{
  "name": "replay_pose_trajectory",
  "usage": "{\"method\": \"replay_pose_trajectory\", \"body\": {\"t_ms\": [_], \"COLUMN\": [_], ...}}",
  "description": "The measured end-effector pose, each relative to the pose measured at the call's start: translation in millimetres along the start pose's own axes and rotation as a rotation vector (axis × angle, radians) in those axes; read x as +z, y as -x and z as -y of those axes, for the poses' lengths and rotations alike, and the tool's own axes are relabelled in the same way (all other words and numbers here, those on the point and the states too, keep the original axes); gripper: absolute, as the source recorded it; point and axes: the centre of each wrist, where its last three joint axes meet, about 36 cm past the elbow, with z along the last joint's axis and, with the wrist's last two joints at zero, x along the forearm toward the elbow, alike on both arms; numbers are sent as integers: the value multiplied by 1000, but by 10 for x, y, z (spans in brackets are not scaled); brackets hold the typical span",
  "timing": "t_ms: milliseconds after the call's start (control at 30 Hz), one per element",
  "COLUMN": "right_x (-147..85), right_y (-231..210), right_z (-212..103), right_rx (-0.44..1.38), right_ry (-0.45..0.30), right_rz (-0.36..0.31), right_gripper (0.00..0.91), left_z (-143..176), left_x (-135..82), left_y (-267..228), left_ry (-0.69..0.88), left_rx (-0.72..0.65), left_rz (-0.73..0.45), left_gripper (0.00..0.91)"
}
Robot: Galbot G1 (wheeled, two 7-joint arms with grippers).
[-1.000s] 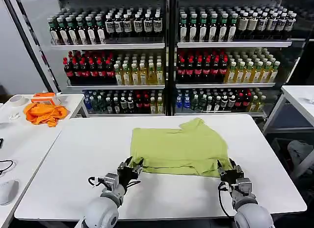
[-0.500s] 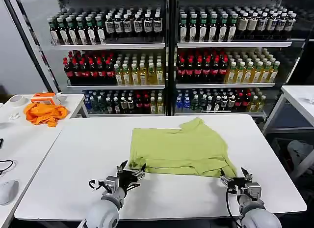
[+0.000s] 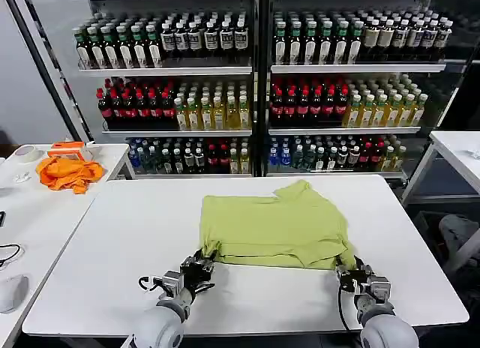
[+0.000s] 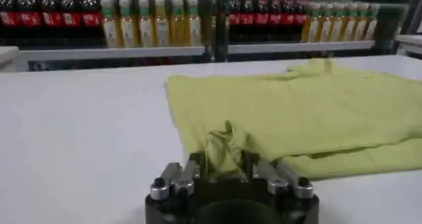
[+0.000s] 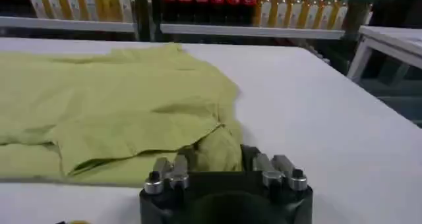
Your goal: Fold and organize the clothes.
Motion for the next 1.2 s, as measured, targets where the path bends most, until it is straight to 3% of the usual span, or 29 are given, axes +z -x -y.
{"method": "replay_pose_trajectory", "body": {"t_ms": [500,1200], "right_x": [39,114], "right_y": [-174,-949], "right_z": [2,-130], "right_rx": [-6,-23], "right_ry": [-1,-16], "right_rz": [-14,-23], "right_gripper": [0,0], "left_z": [-28,48], "left_x": [-2,56], "left_y": [-177,-1005], "left_ry": [-5,3], "left_rx": [16,19], "left_rz": [-1,5], "left_gripper": [20,20]}}
